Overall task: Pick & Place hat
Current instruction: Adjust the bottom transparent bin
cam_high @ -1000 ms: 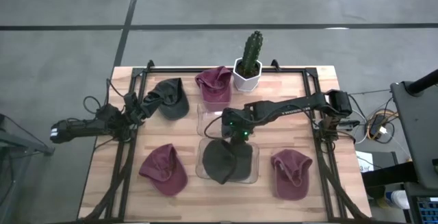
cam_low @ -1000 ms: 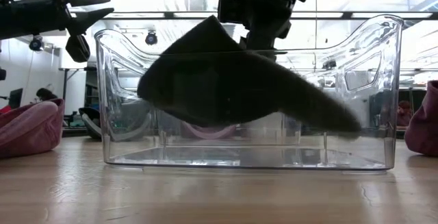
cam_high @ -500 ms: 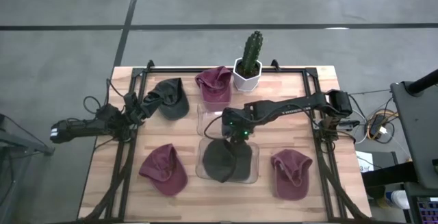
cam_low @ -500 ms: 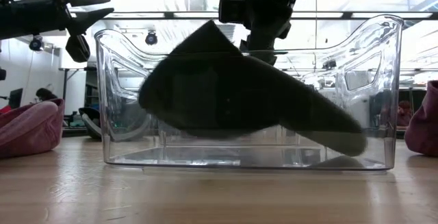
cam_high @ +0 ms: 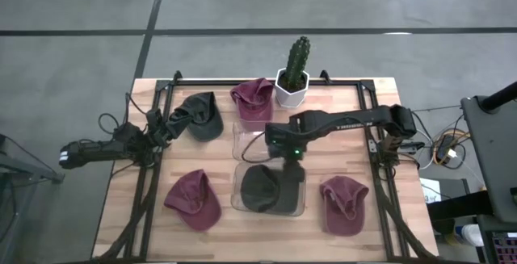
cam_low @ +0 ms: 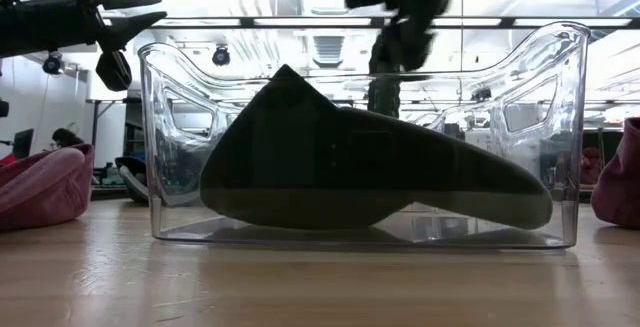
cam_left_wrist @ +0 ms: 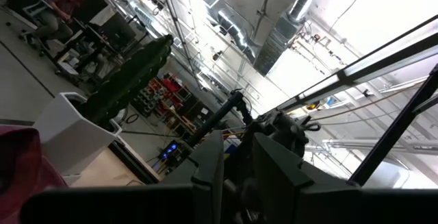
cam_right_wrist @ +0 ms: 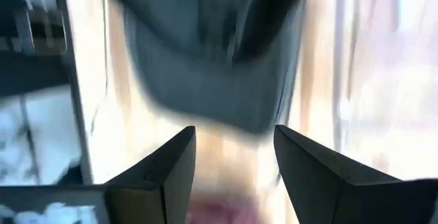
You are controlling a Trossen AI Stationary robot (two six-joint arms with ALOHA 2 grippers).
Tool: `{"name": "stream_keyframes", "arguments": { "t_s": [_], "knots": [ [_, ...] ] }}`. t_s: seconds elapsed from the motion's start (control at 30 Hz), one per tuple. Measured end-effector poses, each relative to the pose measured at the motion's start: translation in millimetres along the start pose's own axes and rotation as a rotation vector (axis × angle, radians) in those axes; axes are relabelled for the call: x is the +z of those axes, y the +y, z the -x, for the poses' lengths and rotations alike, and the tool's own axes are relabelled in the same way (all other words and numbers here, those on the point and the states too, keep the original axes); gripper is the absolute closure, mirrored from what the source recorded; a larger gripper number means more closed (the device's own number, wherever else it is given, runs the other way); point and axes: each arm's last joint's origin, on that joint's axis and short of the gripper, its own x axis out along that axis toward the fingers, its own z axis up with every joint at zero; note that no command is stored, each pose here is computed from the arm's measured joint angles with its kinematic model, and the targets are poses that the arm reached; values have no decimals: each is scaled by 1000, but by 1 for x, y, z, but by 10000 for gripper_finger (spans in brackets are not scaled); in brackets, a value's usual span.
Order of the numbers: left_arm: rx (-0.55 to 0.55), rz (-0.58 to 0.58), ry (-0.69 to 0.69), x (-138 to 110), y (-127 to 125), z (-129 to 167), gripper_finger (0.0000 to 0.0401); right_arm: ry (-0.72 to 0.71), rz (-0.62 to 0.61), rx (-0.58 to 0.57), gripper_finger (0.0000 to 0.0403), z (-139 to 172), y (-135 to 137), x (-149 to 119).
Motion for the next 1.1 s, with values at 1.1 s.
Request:
{"name": "stream_keyframes", "arguments": {
  "t_s": [1.1],
  "knots": [
    [-3, -13, 14, -1, 0, 0, 327, 109, -408, -199, 211, -45, 39, -36]
  ]
}}
